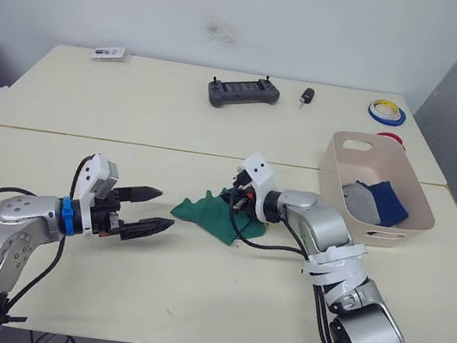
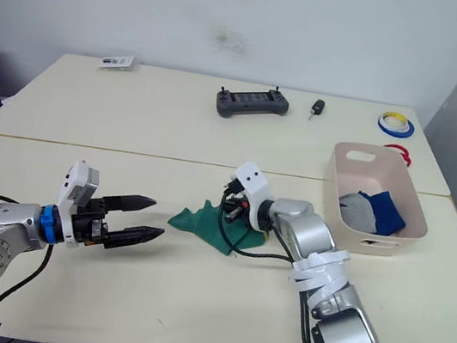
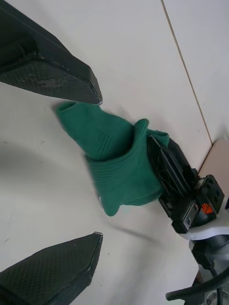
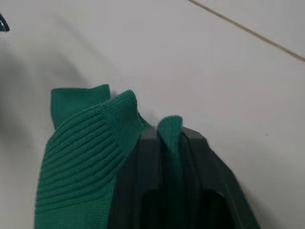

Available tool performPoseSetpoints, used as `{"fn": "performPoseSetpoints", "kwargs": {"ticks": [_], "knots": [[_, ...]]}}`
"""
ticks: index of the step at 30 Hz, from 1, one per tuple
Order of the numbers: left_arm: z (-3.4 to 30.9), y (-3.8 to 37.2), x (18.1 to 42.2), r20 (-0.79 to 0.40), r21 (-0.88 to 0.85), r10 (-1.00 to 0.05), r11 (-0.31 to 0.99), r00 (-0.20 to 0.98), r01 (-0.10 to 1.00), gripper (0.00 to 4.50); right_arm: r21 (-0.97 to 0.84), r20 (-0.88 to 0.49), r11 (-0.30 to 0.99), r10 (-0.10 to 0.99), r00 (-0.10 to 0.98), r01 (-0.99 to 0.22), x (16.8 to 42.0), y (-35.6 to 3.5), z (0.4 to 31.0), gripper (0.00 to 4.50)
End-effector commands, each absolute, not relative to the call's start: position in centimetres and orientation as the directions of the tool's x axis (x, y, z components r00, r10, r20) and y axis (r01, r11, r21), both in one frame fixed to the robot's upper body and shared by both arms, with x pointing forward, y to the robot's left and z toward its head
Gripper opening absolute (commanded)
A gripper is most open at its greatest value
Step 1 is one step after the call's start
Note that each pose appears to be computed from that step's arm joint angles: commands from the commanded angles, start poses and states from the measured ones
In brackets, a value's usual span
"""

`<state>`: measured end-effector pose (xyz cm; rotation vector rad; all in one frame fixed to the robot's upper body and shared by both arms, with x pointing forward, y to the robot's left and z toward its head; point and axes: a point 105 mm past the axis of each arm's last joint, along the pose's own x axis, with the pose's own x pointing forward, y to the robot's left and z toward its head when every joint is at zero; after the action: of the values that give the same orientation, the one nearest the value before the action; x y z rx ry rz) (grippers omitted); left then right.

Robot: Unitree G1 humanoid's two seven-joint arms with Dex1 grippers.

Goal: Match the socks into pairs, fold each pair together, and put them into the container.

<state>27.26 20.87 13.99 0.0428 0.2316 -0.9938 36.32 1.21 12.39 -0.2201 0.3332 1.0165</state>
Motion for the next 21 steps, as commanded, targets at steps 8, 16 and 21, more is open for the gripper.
{"fn": "performPoseSetpoints", "kwargs": {"ticks": [8,16,21], "knots": [[14.4,20.7,26.8,-0.219,-0.045,-0.837,0.522,0.502,0.852,4.5,-0.112,-0.344,0.447,0.82,0.457,-0.887,35.8,0.5,14.8,2.4],[14.3,20.5,26.8,-0.218,-0.044,-0.841,0.516,0.495,0.856,4.5,-0.123,-0.419,0.414,0.803,0.425,-0.902,36.1,0.9,13.5,2.4],[14.1,20.5,26.7,-0.217,-0.047,-0.841,0.516,0.496,0.855,4.5,-0.127,-0.432,0.395,0.803,0.409,-0.91,36.5,1.8,13.4,2.4]]}}
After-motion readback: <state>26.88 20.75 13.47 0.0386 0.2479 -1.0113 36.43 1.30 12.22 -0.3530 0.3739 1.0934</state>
